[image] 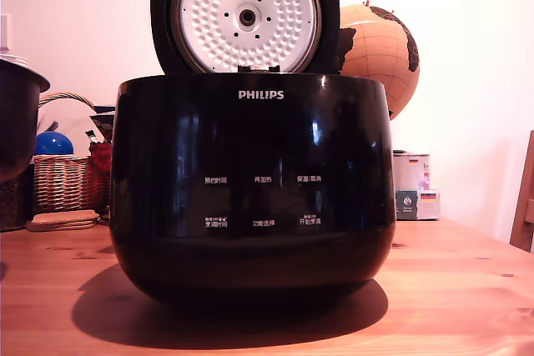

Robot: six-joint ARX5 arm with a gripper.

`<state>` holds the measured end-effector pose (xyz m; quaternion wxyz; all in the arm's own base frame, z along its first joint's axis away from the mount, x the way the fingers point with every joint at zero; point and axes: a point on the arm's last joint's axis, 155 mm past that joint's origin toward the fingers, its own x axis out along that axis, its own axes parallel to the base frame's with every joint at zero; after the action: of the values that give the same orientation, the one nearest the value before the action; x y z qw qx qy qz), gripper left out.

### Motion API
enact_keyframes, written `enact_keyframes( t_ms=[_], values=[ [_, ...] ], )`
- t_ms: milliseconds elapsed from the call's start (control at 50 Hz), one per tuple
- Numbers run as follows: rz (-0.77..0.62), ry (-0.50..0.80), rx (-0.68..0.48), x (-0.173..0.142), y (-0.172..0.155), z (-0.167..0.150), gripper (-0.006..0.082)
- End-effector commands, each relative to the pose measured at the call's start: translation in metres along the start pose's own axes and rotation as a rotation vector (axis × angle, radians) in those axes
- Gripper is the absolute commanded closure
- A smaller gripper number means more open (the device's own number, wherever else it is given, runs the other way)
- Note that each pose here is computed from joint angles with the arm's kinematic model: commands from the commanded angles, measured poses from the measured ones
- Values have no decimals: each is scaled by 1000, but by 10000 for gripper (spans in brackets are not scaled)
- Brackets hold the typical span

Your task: Place the pot you are holding inside the rice cooker

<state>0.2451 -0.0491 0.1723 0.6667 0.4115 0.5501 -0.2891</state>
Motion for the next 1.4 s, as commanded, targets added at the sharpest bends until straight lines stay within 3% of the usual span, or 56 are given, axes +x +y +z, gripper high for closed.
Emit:
enact_keyframes(
  t_ms=[0,620,1040,1380],
  values=[
    [52,-42,-13,-14,8,4,788],
    [128,-175,50,-50,1,25,788],
    [149,-323,175,-86,-23,67,788],
    [148,-529,282,-127,-50,112,788]
  ],
)
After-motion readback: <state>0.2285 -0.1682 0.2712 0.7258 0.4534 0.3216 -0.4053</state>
